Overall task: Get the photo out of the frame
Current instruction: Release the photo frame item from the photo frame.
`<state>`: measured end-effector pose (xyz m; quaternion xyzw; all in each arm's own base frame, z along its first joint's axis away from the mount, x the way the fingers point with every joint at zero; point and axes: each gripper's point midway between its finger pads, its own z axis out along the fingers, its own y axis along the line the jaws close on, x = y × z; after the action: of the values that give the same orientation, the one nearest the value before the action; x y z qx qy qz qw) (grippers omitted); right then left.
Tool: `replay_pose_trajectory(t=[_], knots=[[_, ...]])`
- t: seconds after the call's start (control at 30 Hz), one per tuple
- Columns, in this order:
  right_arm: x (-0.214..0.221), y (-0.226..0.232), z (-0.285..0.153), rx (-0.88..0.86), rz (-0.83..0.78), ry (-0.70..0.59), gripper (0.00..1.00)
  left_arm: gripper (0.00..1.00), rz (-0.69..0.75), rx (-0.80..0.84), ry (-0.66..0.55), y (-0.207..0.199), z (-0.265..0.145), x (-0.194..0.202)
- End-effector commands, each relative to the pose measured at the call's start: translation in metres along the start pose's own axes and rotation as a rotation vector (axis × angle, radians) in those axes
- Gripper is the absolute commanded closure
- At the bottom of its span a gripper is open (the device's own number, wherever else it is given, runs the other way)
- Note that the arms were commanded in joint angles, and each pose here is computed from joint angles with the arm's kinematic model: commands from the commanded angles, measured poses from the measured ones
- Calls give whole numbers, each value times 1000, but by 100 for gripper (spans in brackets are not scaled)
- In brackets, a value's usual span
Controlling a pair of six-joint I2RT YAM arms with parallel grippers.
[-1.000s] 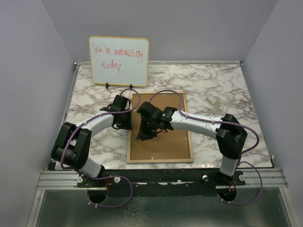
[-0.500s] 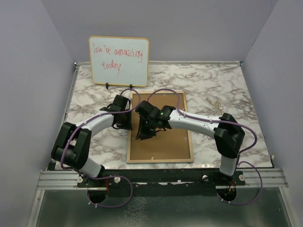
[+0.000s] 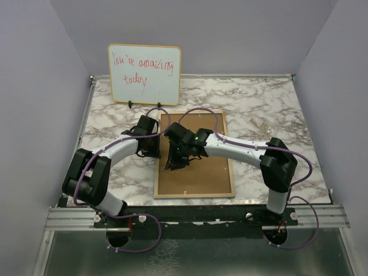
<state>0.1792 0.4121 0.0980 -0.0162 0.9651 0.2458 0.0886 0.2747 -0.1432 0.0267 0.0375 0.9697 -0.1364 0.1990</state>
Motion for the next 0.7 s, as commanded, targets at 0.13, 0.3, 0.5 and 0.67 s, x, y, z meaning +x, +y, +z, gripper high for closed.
replay_pose_trajectory(t=[0.13,0.3,0.5,0.67], knots=[[20,-19,3,70,-34,69,100,96,28,-50,29,11,4,5],[24,-21,5,73,-44,82,100,96,28,-52,29,11,5,5],[22,-18,1,69,-53,81,100,97,28,-54,34,12,6,6],[27,-23,-2,78,-70,96,100,96,28,-56,35,12,6,6]])
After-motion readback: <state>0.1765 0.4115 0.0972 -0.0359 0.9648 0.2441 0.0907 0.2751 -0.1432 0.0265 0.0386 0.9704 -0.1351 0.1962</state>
